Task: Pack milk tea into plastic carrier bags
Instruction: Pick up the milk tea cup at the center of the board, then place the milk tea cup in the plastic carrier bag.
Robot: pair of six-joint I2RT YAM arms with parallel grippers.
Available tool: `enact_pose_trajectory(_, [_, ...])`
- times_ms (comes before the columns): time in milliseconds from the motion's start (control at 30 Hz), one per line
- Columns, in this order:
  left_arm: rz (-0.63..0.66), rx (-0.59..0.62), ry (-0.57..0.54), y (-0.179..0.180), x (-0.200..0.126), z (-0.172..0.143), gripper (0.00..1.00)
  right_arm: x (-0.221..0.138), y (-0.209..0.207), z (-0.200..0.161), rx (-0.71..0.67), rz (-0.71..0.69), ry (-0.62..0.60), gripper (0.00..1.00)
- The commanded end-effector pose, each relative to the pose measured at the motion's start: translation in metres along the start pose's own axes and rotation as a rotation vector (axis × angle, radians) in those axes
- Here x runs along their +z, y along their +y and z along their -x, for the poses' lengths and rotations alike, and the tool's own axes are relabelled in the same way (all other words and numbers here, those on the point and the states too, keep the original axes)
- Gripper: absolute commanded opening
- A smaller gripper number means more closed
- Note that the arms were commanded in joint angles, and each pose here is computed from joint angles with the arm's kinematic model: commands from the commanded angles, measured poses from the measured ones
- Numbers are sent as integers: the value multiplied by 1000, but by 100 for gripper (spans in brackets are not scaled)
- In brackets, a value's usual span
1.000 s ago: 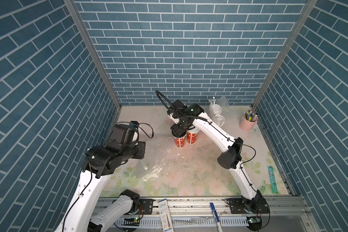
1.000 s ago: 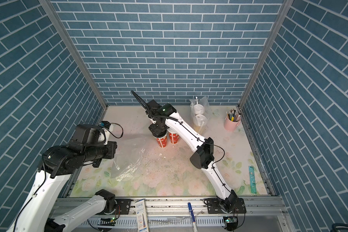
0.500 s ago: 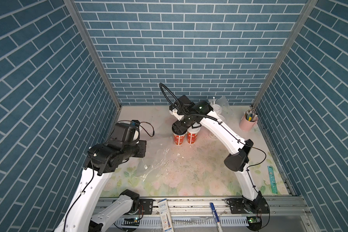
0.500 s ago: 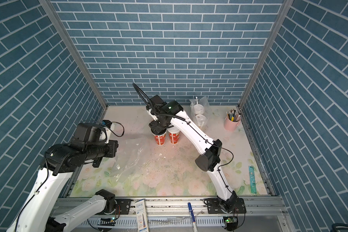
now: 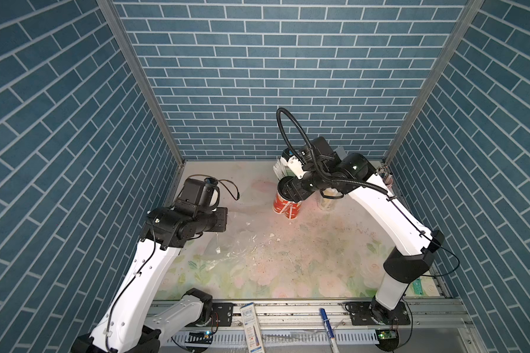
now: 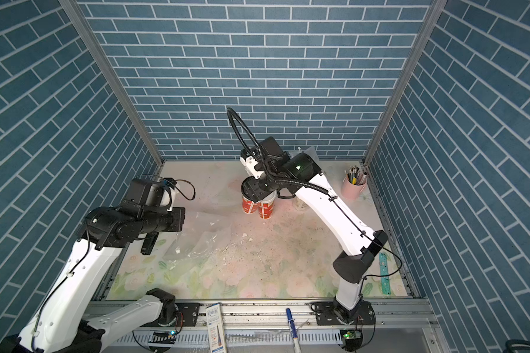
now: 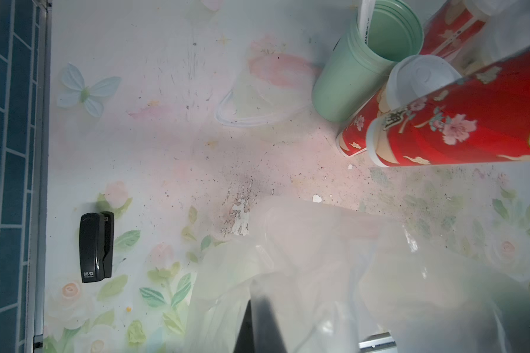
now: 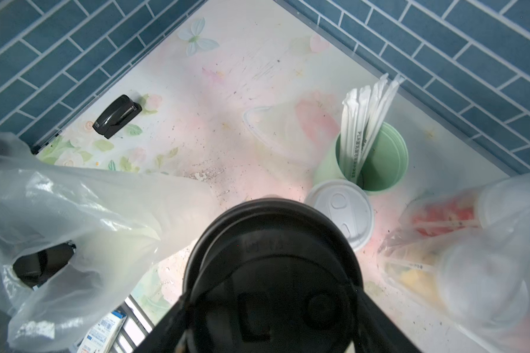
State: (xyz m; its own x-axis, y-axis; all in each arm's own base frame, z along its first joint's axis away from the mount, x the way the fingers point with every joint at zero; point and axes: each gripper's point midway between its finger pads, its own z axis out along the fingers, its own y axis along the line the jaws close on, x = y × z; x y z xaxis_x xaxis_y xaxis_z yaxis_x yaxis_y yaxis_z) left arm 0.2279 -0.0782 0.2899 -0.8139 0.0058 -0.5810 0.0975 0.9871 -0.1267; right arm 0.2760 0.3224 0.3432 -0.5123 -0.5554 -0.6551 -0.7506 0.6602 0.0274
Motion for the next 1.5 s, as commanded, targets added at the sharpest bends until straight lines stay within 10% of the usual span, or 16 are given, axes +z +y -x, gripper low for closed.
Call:
enact_pose_trajectory(0, [60,-45,-45,10,-5,13,0,-28,-4,4,29,5,-93,63])
enact_pose_trajectory(467, [148,-187,-258,26,-21,51,0,-57,-15,-28,101,0,-160,63])
enact_pose_trajectory(1467, [-316,-169,-21,-145,79,9,0,-93,-9,-39,148,72,-242,64])
